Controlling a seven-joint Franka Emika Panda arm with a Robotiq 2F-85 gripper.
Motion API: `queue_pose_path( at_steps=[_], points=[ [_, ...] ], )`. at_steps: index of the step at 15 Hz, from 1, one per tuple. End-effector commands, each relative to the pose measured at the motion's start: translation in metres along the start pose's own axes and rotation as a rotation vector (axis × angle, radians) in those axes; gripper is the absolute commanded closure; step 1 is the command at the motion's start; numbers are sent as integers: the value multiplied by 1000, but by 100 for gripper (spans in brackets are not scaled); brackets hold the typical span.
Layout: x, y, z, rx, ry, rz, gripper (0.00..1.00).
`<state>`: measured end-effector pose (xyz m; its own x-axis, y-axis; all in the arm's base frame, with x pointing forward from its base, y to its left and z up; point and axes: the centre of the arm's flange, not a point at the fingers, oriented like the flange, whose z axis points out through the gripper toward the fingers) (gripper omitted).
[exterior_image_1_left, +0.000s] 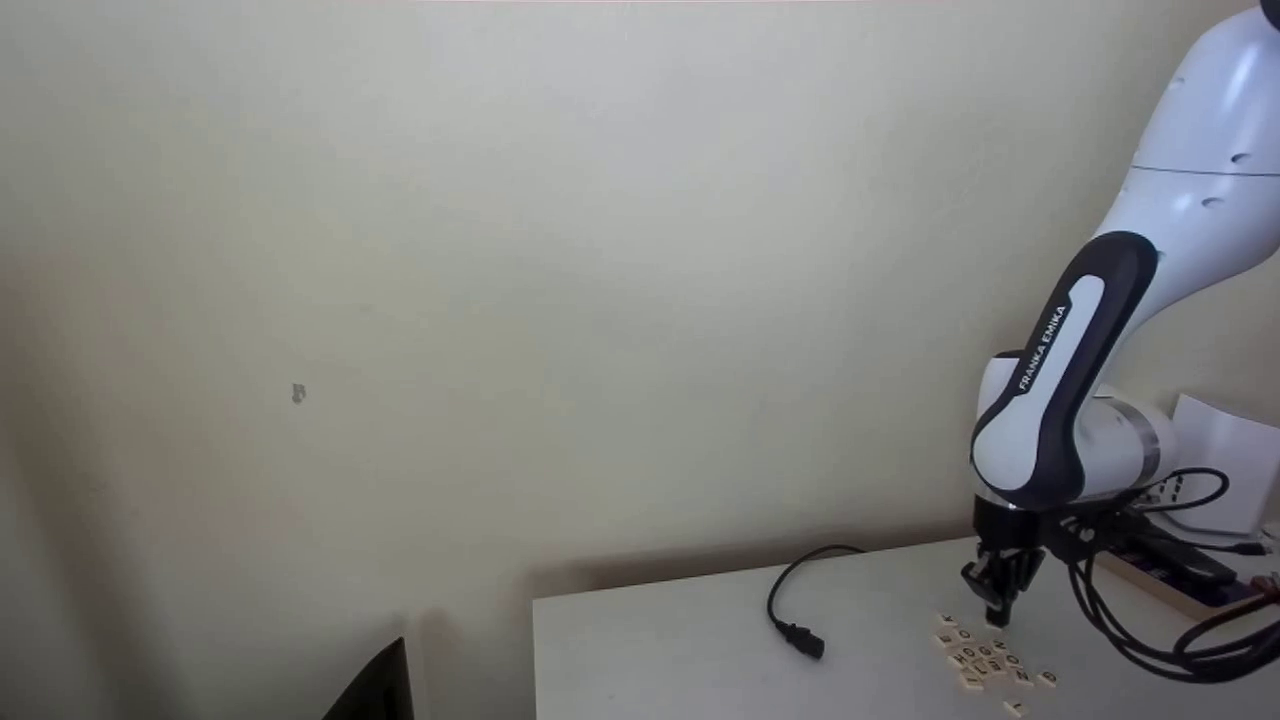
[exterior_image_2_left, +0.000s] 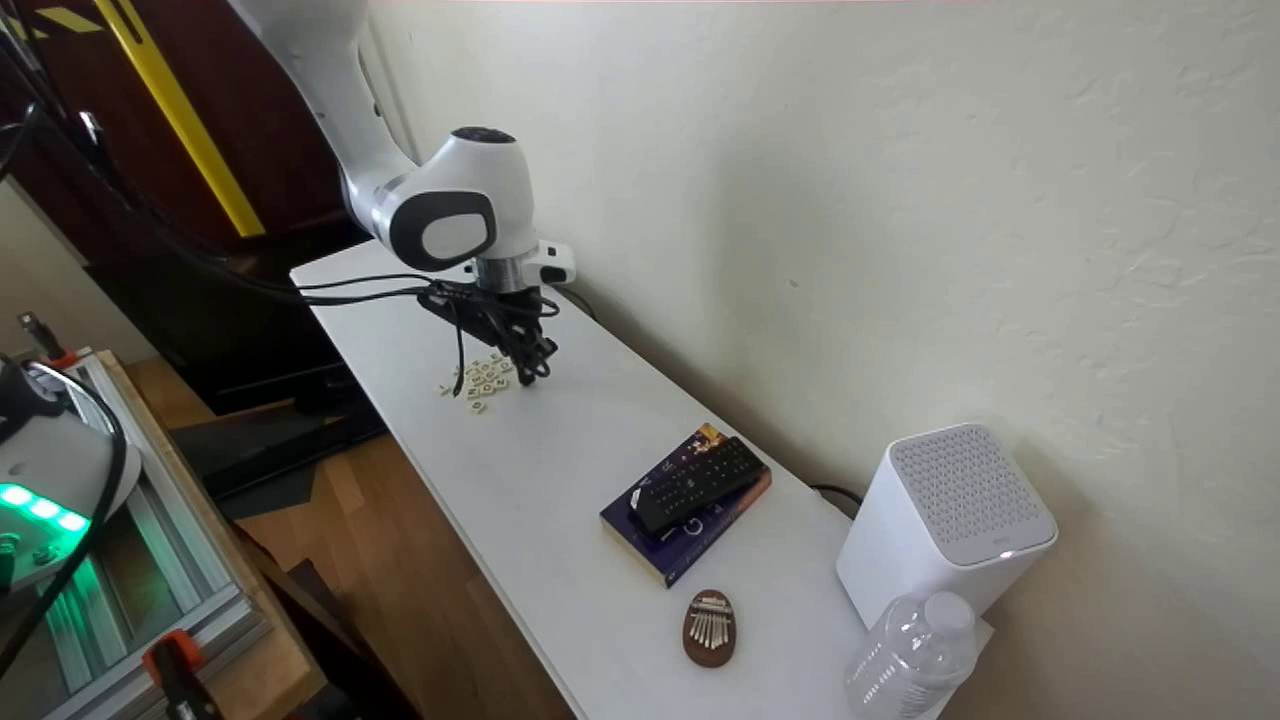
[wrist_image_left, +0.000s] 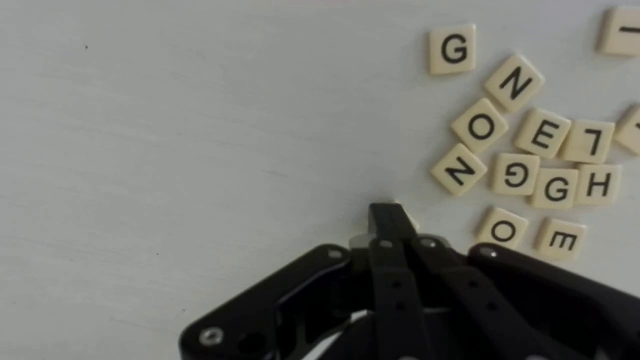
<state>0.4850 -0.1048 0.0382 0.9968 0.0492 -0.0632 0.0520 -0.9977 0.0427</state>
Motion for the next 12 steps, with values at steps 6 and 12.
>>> queue_pose_path(
  at_steps=[6,12],
  points=[
    [0,41,19,38,-43,270,100],
    [-2,54,19,70,-88,416,100]
  ],
)
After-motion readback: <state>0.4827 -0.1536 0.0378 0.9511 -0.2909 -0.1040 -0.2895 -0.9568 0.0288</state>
